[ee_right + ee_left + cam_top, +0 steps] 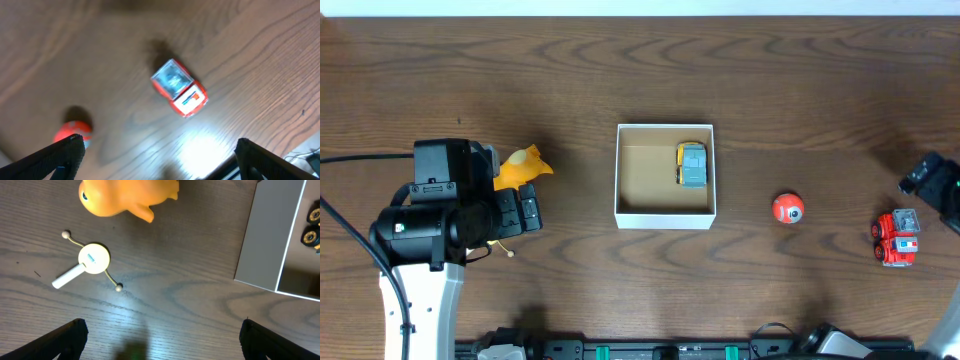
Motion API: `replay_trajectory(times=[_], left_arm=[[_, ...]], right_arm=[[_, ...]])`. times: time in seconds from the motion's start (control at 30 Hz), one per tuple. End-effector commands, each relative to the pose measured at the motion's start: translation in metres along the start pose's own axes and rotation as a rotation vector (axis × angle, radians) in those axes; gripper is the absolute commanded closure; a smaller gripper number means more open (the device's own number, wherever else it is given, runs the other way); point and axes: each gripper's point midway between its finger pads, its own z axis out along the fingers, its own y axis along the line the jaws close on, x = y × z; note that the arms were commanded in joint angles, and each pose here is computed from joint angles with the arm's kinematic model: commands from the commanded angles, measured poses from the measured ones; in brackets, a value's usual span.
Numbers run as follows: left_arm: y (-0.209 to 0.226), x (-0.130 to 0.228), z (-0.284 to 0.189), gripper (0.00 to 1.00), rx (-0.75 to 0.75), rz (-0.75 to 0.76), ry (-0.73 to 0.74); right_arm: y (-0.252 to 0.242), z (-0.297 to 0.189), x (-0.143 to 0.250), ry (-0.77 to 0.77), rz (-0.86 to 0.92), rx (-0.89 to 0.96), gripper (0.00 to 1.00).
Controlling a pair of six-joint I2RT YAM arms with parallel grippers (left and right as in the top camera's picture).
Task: Pack container
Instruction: 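Move right gripper to the red fire truck and grasp it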
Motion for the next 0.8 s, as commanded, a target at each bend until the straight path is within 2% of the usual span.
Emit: replay_trajectory(times=[0.0, 0.37, 0.57, 0.77], left_arm=[[0.0, -0.004, -0.004, 0.02, -0.001, -0.011, -0.015], [0.001, 0.001, -0.004, 0.02, -0.004, -0.014, 0.005], [0.001, 0.001, -0.004, 0.02, -0.004, -0.014, 0.004], [0.001, 0.001, -0.004, 0.02, -0.004, -0.014, 0.004]], right_arm=[[-0.009, 0.025, 0.01, 0.033, -0.073, -0.012, 0.01], [-0.009, 0.072, 0.005, -0.002, -0.204, -0.004, 0.01], [-0.009, 0.092, 0.009, 0.064, -0.349, -0.005, 0.01], [-0.01, 0.111, 0.018, 0.141, -0.4, -0.01, 0.01]])
